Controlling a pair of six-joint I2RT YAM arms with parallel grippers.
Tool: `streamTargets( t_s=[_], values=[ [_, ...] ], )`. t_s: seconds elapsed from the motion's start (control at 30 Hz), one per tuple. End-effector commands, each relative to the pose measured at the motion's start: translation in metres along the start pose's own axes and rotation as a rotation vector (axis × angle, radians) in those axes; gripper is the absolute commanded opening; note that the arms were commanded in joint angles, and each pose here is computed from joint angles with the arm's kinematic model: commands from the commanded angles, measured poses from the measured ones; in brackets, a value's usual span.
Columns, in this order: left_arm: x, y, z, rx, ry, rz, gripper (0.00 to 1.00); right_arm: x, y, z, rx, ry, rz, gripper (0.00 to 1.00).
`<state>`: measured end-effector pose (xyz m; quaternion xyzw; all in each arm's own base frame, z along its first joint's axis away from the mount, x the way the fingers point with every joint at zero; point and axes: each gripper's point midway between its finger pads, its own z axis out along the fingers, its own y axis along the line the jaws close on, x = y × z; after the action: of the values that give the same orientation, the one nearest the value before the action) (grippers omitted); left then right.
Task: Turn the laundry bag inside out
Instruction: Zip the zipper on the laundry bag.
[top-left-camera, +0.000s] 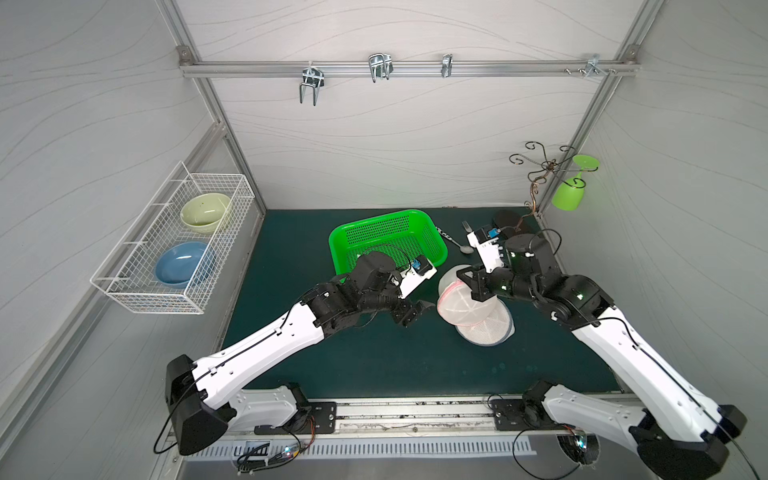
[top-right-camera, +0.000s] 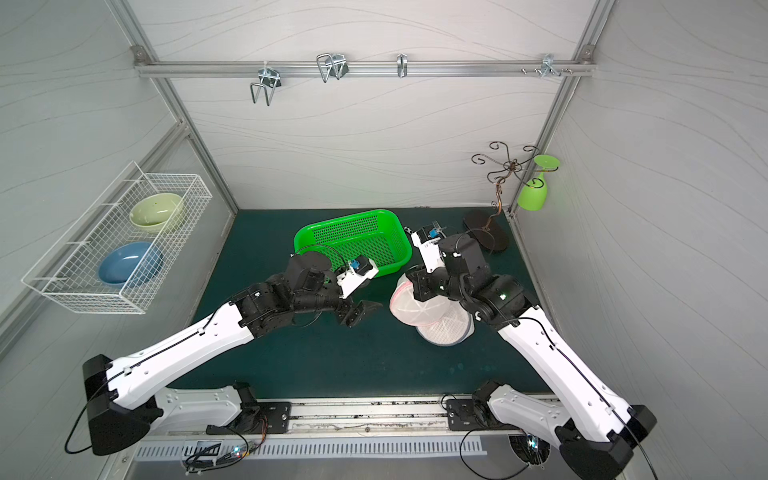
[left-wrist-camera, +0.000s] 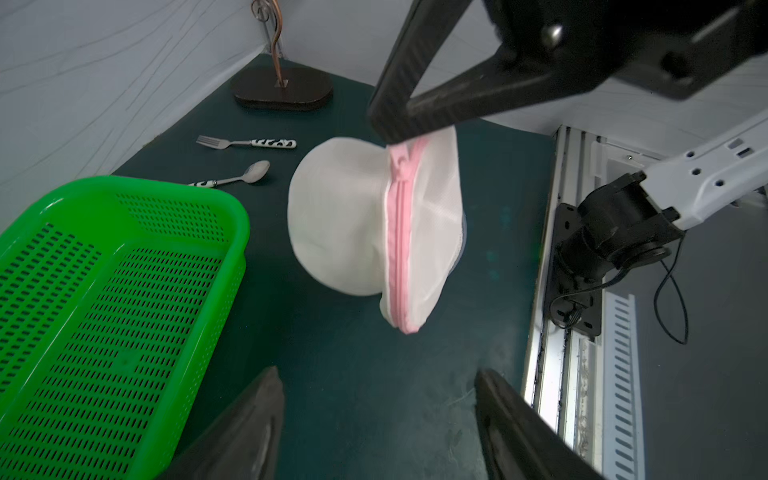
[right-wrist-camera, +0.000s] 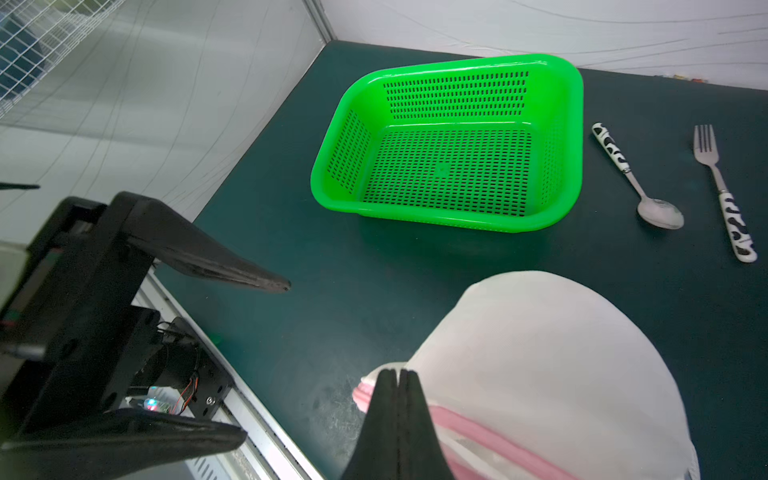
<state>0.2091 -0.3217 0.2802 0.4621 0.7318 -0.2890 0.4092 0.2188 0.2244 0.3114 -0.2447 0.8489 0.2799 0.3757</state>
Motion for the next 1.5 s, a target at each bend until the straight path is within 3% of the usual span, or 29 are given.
streamTargets(
  t_s=[0.0, 0.17, 0.43, 0.6, 0.73, 0.8, 1.0, 1.47],
  values=[
    [-0.047, -0.014, -0.005, 0.078, -0.153, 0.010, 0.73, -0.007, 0.022, -0.003, -0.091, -0.013, -0.044, 0.00],
    [-0.044, -0.012, 0.001, 0.076, -0.135, -0.002, 0.62, -0.011, 0.049, -0.004, -0.191, -0.033, -0.086, 0.00],
    [-0.033, -0.013, 0.006, 0.092, -0.088, -0.021, 0.43, -0.022, 0.057, -0.004, -0.207, -0.056, -0.035, 0.00],
    [-0.031, -0.013, 0.006, 0.092, -0.073, -0.016, 0.18, -0.028, 0.058, -0.008, -0.203, -0.061, -0.003, 0.00],
    [-0.036, -0.014, 0.001, 0.089, -0.103, -0.005, 0.00, -0.029, 0.043, -0.009, -0.113, -0.066, 0.024, 0.00],
    [-0.039, -0.015, -0.002, 0.095, -0.124, -0.002, 0.00, -0.026, 0.026, -0.009, -0.030, -0.055, 0.079, 0.00],
    [-0.050, -0.018, -0.014, 0.093, -0.214, 0.006, 0.00, -0.020, -0.011, -0.014, 0.025, -0.036, 0.293, 0.00],
    [-0.063, -0.021, -0.035, 0.081, -0.370, 0.036, 0.00, -0.006, -0.040, -0.026, 0.093, -0.025, 0.389, 0.00]
  ],
)
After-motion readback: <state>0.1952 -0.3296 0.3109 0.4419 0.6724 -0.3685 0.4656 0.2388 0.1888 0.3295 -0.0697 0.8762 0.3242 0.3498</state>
